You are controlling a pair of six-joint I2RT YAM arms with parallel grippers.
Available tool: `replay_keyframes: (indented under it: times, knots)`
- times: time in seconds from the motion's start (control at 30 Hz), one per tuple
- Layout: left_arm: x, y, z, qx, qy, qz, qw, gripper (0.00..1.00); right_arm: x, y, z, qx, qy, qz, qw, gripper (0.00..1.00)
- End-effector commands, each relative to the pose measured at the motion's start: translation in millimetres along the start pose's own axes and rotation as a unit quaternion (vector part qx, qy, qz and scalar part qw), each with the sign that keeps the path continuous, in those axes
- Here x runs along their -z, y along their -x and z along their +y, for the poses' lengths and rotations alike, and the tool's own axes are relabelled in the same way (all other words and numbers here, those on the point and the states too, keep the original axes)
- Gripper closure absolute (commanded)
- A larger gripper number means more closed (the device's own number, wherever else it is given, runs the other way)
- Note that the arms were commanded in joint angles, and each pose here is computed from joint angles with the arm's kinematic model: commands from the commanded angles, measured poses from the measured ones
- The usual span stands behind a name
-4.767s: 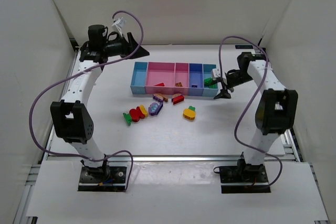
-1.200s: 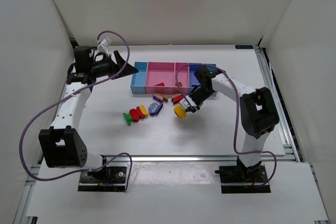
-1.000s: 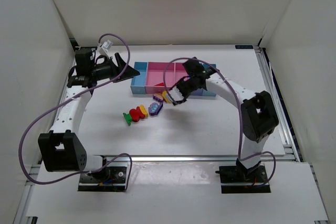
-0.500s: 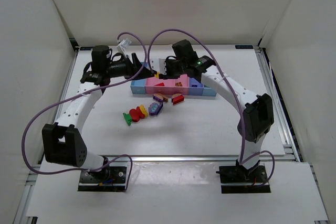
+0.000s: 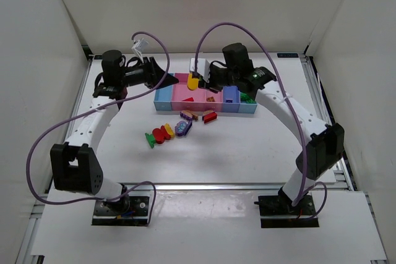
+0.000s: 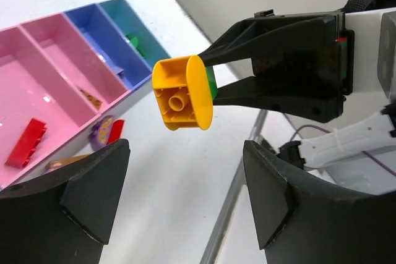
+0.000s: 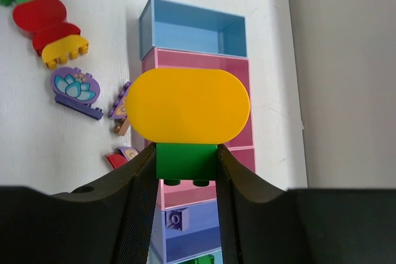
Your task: Sort the legos into containers by color
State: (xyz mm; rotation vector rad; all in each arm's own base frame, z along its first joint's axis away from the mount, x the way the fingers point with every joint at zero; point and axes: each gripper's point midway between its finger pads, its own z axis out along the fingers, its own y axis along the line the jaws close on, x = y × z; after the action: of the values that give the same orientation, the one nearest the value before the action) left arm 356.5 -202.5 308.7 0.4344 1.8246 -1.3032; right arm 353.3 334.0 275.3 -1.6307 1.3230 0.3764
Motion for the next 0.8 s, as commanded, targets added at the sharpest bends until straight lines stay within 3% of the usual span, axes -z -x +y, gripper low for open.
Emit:
replay_keyframes:
  times: [0.0, 0.13, 0.77]
  knots:
    - [-0.8, 6.0, -13.2, 0.006, -0.055, 0.0, 0.998, 0.15, 12.4, 29.8, -3.2, -0.01, -0.011, -0.062, 0.998, 1.0]
    - [-6.3, 7.1, -22.5, 0.019, -0.09, 0.016, 0.996, 0.15, 8.2, 34.8, -8.9, -0.016, -0.019, -0.074, 0.997, 1.0]
    - [-19.6, 5.2, -27.5, 0.028, -0.112, 0.032, 0.993, 0.14, -4.8, 55.5, -6.5, -0.002, -0.002, -0.099, 0.995, 1.0]
